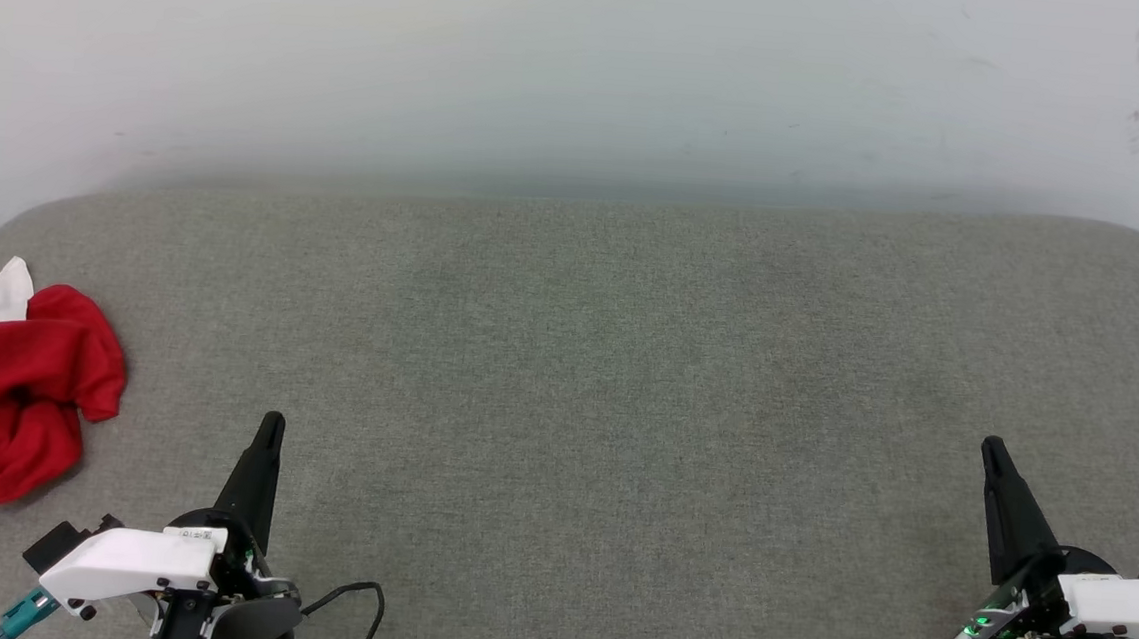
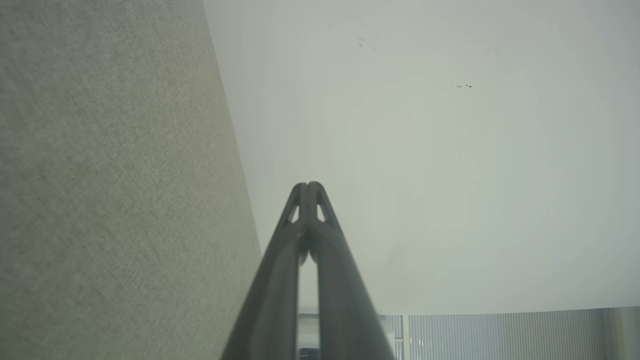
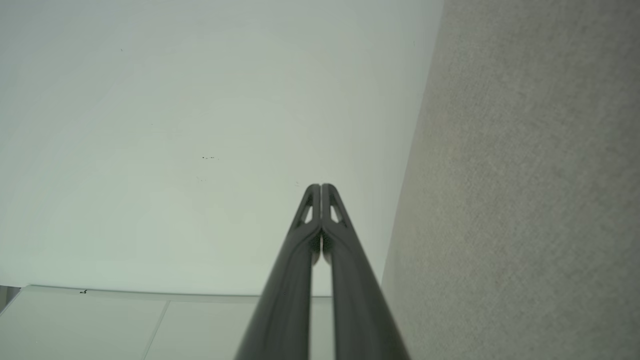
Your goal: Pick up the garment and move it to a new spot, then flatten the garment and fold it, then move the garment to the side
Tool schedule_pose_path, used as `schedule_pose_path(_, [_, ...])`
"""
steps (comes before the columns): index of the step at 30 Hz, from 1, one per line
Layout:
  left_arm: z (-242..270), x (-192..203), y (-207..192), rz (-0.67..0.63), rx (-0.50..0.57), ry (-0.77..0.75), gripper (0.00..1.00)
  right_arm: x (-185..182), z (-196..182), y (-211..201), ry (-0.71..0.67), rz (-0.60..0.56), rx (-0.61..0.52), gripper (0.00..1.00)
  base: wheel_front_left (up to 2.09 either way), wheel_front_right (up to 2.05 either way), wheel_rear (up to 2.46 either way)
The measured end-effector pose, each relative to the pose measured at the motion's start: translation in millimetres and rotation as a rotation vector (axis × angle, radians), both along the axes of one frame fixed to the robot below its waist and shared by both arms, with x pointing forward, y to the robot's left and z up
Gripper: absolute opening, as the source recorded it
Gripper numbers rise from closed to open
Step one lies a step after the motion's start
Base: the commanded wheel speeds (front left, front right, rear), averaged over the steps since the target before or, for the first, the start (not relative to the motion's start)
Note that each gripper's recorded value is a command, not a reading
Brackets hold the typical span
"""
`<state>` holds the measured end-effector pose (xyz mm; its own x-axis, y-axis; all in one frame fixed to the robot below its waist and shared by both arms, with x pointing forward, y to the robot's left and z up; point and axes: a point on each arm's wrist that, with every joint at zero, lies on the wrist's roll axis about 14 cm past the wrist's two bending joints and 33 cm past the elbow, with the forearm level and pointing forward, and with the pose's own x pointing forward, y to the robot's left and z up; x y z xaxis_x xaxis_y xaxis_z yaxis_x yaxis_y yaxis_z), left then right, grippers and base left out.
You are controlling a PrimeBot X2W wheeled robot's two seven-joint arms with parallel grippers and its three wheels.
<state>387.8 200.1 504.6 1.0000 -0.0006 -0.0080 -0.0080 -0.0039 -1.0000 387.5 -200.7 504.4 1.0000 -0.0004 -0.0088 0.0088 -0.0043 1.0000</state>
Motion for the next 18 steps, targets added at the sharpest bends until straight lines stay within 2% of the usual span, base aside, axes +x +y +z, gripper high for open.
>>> schedule_pose_path(18, [0.0, 0.0, 0.0, 0.0, 0.0, 0.0, 0.0, 0.0, 0.0, 0.0, 0.0, 0.0, 0.0, 0.0, 0.0, 0.0, 0.0])
